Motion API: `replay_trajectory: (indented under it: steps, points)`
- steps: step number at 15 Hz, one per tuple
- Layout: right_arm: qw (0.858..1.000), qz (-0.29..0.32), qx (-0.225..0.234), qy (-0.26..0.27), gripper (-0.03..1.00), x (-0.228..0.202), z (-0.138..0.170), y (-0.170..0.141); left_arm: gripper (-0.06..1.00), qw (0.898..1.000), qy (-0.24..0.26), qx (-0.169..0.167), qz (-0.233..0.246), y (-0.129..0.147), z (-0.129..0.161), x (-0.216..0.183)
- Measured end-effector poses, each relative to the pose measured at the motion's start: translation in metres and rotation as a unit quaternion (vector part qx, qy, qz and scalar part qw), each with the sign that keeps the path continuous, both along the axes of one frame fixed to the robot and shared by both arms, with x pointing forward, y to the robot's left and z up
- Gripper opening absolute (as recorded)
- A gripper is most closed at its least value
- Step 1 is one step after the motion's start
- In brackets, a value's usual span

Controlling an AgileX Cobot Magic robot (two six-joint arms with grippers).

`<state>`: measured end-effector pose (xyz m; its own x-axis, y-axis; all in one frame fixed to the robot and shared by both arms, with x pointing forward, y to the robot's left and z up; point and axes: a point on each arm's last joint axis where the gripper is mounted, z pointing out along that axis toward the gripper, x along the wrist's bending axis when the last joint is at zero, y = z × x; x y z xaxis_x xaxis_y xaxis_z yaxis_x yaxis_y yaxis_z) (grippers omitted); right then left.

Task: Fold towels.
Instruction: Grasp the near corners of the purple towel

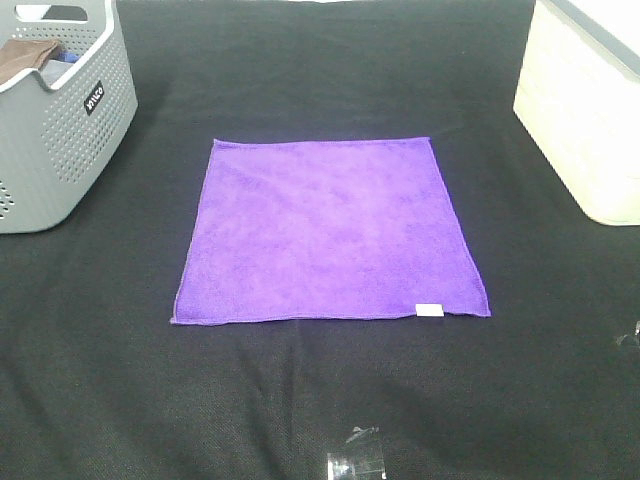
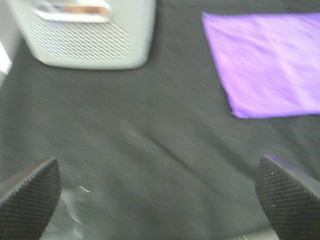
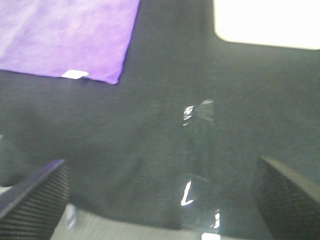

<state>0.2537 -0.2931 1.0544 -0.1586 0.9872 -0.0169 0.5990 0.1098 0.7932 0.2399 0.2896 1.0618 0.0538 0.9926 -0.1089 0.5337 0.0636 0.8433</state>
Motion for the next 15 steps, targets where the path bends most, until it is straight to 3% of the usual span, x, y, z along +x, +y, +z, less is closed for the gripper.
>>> replay_trajectory:
  steps: [1, 3, 4, 6, 7, 9, 12, 15]
  points:
    - [0.999, -0.005, 0.012, 0.037, 0.96, 0.017, 0.015, 0.003, 0.99, 0.998, 0.055, -0.022, -0.006, -0.002, 0.009, 0.015]
    - [0.988, -0.023, 0.024, 0.151, 0.96, 0.074, 0.036, 0.009, 0.99, 0.985, 0.166, -0.047, 0.009, -0.002, 0.029, 0.064]
    - [0.988, -0.023, 0.024, 0.151, 0.96, 0.074, 0.036, 0.009, 0.99, 0.985, 0.166, -0.047, 0.009, -0.002, 0.029, 0.064]
    - [0.971, -0.016, 0.01, 0.239, 0.96, 0.145, 0.04, 0.016, 0.99, 0.966, 0.258, -0.029, 0.002, 0.001, 0.03, 0.13]
    - [0.957, 0.003, 0.01, 0.29, 0.96, 0.2, 0.02, 0.024, 0.99, 0.952, 0.305, -0.026, -0.018, 0.001, 0.014, 0.178]
    - [0.954, 0.028, 0.059, 0.291, 0.95, 0.252, -0.009, 0.036, 0.99, 0.938, 0.339, -0.044, -0.059, -0.016, -0.027, 0.238]
    - [0.941, 0.021, 0.15, 0.302, 0.92, 0.301, -0.067, 0.026, 0.99, 0.916, 0.38, -0.069, -0.11, -0.077, -0.082, 0.315]
    - [0.931, 0.024, 0.149, 0.332, 0.91, 0.316, -0.109, 0.02, 0.99, 0.909, 0.39, -0.095, -0.11, -0.098, -0.109, 0.359]
